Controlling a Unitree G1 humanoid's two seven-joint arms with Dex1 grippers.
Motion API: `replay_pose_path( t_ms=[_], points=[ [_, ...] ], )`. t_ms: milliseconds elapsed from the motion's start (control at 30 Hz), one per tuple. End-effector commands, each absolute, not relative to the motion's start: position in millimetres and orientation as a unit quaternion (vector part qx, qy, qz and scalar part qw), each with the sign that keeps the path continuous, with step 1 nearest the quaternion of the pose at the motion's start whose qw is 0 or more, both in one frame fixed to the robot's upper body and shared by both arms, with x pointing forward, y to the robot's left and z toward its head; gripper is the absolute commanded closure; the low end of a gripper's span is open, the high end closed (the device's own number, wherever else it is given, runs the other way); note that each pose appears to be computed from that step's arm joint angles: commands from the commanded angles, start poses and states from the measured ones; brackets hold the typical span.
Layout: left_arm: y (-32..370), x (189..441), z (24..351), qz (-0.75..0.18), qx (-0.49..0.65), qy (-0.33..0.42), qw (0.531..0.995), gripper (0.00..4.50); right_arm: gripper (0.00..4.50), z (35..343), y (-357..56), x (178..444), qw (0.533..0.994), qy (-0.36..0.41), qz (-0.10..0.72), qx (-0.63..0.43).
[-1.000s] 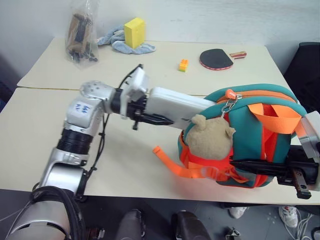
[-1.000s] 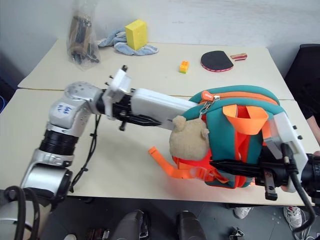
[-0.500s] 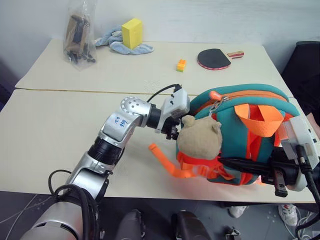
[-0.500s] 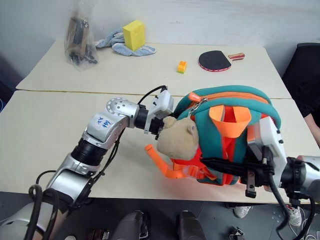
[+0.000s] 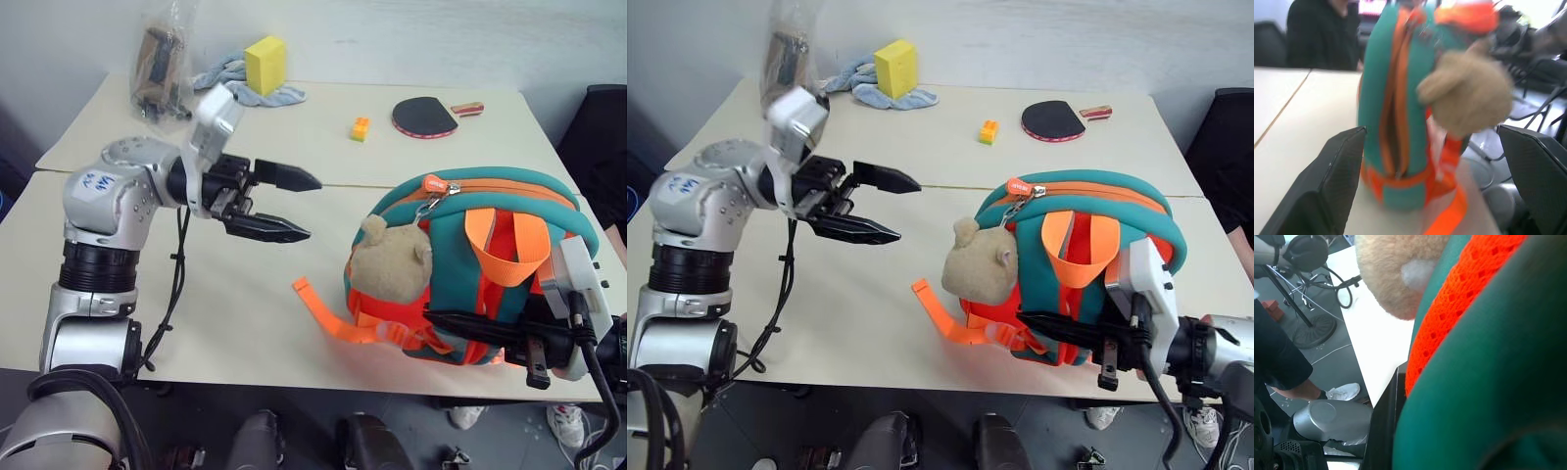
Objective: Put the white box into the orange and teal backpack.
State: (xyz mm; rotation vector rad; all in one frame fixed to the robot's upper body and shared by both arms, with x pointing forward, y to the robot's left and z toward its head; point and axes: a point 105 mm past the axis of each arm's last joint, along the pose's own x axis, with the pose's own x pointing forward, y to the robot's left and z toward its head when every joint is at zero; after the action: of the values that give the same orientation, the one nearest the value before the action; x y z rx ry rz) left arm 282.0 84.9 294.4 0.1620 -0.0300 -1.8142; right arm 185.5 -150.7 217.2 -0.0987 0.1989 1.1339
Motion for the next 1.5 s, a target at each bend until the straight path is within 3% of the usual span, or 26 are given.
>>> replay_pose_path(
  t_ms=[33, 233, 500, 633, 800, 900, 967, 1233, 1500],
  points=[
    [62, 269, 294, -0.803, 0.092, -0.029, 0.588, 0.03, 4.50, 222, -148, 185, 0.835, 0.078, 0.542, -0.054],
    [23, 272, 268, -0.800, 0.129, -0.018, 0.586, 0.03, 4.50, 224, -145, 185, 0.833, 0.072, 0.545, -0.054],
    [13, 261, 256, -0.824, 0.120, 0.004, 0.554, 0.03, 4.50, 222, -140, 186, 0.841, 0.064, 0.535, -0.048],
    [19, 258, 261, -0.830, 0.119, 0.000, 0.545, 0.03, 4.50, 220, -139, 185, 0.845, 0.064, 0.529, -0.045],
    [50, 285, 285, -0.790, 0.140, -0.023, 0.597, 0.03, 4.50, 221, -139, 182, 0.848, 0.063, 0.525, -0.042],
    [74, 261, 299, -0.837, 0.099, -0.023, 0.537, 0.03, 4.50, 220, -140, 182, 0.850, 0.067, 0.521, -0.040],
    [76, 255, 301, -0.847, 0.086, -0.018, 0.525, 0.03, 4.50, 219, -141, 182, 0.850, 0.070, 0.520, -0.039],
    [37, 260, 265, -0.838, 0.095, 0.005, 0.537, 0.03, 4.50, 221, -141, 185, 0.851, 0.072, 0.519, -0.042],
    [2, 278, 241, -0.800, 0.156, -0.011, 0.579, 0.03, 4.50, 224, -138, 186, 0.850, 0.066, 0.521, -0.042]
  ],
)
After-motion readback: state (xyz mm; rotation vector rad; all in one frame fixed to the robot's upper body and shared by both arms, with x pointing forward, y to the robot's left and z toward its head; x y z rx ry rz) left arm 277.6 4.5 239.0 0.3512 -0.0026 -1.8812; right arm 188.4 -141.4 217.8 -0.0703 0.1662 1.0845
